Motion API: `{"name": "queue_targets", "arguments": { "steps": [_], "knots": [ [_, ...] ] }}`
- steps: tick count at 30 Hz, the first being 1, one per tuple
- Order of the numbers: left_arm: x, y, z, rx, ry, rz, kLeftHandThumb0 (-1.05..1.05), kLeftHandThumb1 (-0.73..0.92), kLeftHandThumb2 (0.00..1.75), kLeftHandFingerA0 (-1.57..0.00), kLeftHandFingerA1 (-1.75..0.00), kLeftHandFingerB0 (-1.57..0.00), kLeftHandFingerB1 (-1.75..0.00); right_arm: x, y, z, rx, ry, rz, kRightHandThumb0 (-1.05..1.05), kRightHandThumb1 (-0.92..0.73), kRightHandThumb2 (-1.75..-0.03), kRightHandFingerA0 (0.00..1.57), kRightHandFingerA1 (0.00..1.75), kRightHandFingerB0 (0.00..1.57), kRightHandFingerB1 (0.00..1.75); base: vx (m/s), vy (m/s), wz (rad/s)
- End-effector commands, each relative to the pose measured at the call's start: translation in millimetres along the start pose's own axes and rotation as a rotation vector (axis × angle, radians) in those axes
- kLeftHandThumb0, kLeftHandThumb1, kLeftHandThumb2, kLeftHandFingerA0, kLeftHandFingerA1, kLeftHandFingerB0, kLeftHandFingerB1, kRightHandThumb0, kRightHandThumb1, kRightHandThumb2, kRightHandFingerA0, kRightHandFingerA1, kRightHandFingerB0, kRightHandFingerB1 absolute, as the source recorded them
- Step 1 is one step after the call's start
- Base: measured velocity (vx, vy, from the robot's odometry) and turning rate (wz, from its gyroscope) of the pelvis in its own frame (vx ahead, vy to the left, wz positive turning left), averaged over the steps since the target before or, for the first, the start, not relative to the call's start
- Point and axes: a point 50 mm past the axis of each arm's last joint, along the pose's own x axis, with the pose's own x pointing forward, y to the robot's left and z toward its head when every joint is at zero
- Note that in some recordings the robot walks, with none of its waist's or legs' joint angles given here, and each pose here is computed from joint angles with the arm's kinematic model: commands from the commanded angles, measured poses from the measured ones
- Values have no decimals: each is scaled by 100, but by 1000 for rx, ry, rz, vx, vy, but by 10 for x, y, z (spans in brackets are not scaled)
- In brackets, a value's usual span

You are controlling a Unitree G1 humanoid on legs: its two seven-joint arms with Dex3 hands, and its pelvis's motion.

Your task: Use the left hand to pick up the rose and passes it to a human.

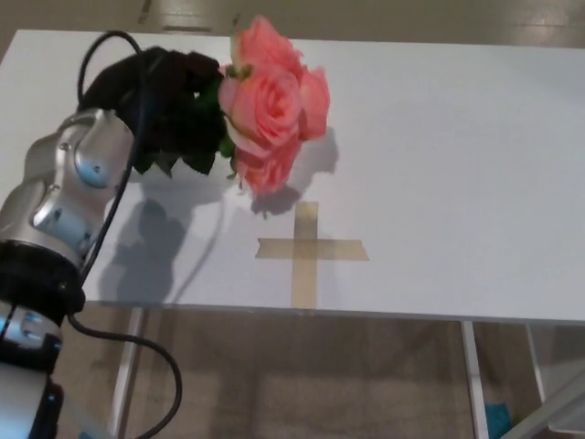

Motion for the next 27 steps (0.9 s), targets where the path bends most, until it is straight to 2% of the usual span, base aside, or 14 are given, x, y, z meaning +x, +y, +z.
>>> {"name": "queue_targets", "arguments": {
  "steps": [1, 3, 4, 7, 10, 11, 12, 14, 15, 17, 19, 22, 24, 27],
  "knots": [
    [7, 117, 44, -113, -25, 49, -18, 82, 65, -84, -118, -84, -72, -5, -5, -38, 5, 15, 9, -32, -71, -62, 66, 43, 50, 38, 0, 0, 0],
    [7, 118, 44, -115, -25, 49, -18, 82, 65, -84, -118, -84, -72, -5, -5, -38, 5, 15, 9, -32, -71, -62, 66, 43, 50, 38, 0, 0, 0],
    [5, 146, 58, -138, -35, 63, -16, 83, 64, -77, -139, -74, -102, -8, -5, -47, 5, 15, 9, -32, -71, -62, 67, 43, 50, 38, 0, 0, 0],
    [3, 216, 85, -235, -56, 105, -17, 82, 66, -74, -143, -69, -113, -11, -9, -62, 2, 17, 8, -32, -71, -62, 66, 43, 50, 38, 0, 0, 0],
    [1, 222, 87, -251, -57, 109, -17, 82, 66, -74, -143, -69, -113, -11, -10, -62, 3, 18, 8, -32, -71, -62, 66, 43, 50, 38, 0, 0, 0],
    [-2, 272, 112, -423, -70, 134, -17, 84, 65, -88, -140, -66, -118, -13, -4, -76, -1, 24, 12, -32, -71, -62, 65, 43, 50, 38, 0, 0, 0],
    [-16, 287, 117, -517, -80, 142, -17, 84, 65, -89, -138, -66, -118, -20, 6, -103, -6, 30, 15, -32, -71, -62, 65, 43, 50, 38, 0, 0, 0],
    [-35, 285, 113, -551, -83, 140, -17, 84, 65, -89, -138, -66, -118, -28, 18, -134, -11, 36, 18, -32, -71, -62, 65, 43, 50, 38, 0, 0, 0],
    [-38, 311, 153, -681, -107, 148, -19, 85, 67, -94, -131, -70, -111, -33, 24, -155, -15, 41, 20, -32, -71, -62, 65, 42, 50, 38, 0, 0, 0],
    [-42, 322, 171, -739, -119, 150, -19, 85, 67, -94, -131, -70, -111, -36, 27, -164, -17, 43, 21, -32, -71, -62, 65, 42, 50, 38, 0, 0, 0],
    [-14, 353, 289, -902, -161, 139, -19, 85, 66, -95, -128, -73, -106, -30, -2, -150, -19, 38, 17, -32, -71, -62, 65, 43, 52, 38, 0, 0, 0],
    [-19, 356, 306, -926, -164, 135, -19, 85, 66, -95, -128, -73, -106, -31, -3, -153, -21, 39, 16, -32, -71, -62, 65, 43, 52, 38, 0, 0, 0],
    [-52, 376, 394, -1065, -192, 126, -19, 85, 68, -98, -132, -78, -106, -46, 21, -205, -29, 51, 22, -32, -71, -62, 68, 43, 53, 39, 0, 0, 0],
    [-59, 416, 438, -1109, -207, 119, -19, 84, 69, -98, -132, -79, -105, -38, 20, -176, -30, 46, 23, -32, -71, -62, 68, 43, 52, 38, 0, 0, 0]
  ]
}}
